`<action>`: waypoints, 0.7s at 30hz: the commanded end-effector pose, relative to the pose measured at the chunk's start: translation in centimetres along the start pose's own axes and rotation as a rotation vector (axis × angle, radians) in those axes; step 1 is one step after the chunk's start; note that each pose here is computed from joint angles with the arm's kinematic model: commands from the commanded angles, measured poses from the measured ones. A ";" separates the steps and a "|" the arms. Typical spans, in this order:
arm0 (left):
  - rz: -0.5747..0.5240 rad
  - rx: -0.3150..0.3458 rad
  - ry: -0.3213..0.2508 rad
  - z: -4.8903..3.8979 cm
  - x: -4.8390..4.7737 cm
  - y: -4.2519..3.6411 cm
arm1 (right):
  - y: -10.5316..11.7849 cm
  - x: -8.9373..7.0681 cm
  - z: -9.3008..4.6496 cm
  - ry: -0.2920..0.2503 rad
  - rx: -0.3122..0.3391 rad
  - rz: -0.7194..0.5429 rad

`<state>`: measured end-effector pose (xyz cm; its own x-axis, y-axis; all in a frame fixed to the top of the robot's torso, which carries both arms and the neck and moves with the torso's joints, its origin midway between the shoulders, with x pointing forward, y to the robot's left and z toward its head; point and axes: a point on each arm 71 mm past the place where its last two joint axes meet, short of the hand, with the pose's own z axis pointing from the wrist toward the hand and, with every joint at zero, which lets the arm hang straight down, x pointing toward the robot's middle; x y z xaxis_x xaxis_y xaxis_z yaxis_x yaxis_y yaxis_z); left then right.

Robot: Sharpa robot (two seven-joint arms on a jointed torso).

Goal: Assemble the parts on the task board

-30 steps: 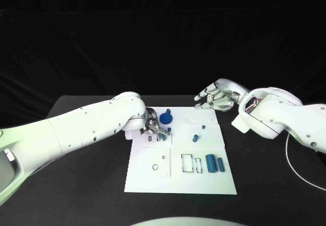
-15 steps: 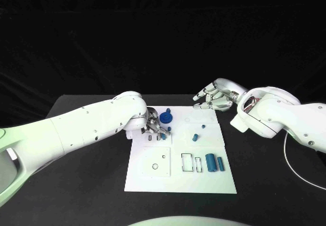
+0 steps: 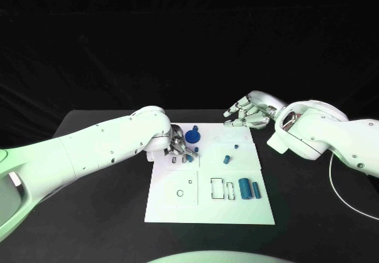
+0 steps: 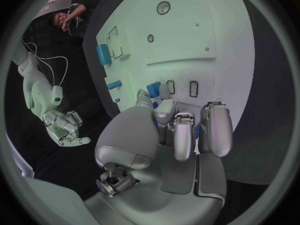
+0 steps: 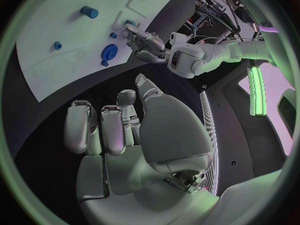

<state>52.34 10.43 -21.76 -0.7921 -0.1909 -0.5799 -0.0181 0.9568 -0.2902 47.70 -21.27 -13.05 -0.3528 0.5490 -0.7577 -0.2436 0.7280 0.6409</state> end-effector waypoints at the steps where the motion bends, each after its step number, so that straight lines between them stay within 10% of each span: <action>1: 0.014 -0.001 0.013 0.04 0.12 -0.10 | 0.0 0.2 0.0 0.015 -0.004 -0.012; 21: 0.004 0.010 0.032 0.05 0.38 -0.05 | 0.1 0.4 0.2 0.025 -0.006 -0.011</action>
<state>52.39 10.36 -21.47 -0.7934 -0.1972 -0.5759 -0.0174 0.9530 -0.3024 47.73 -21.06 -13.16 -0.3613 0.5443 -0.7571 -0.2451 0.7279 0.6403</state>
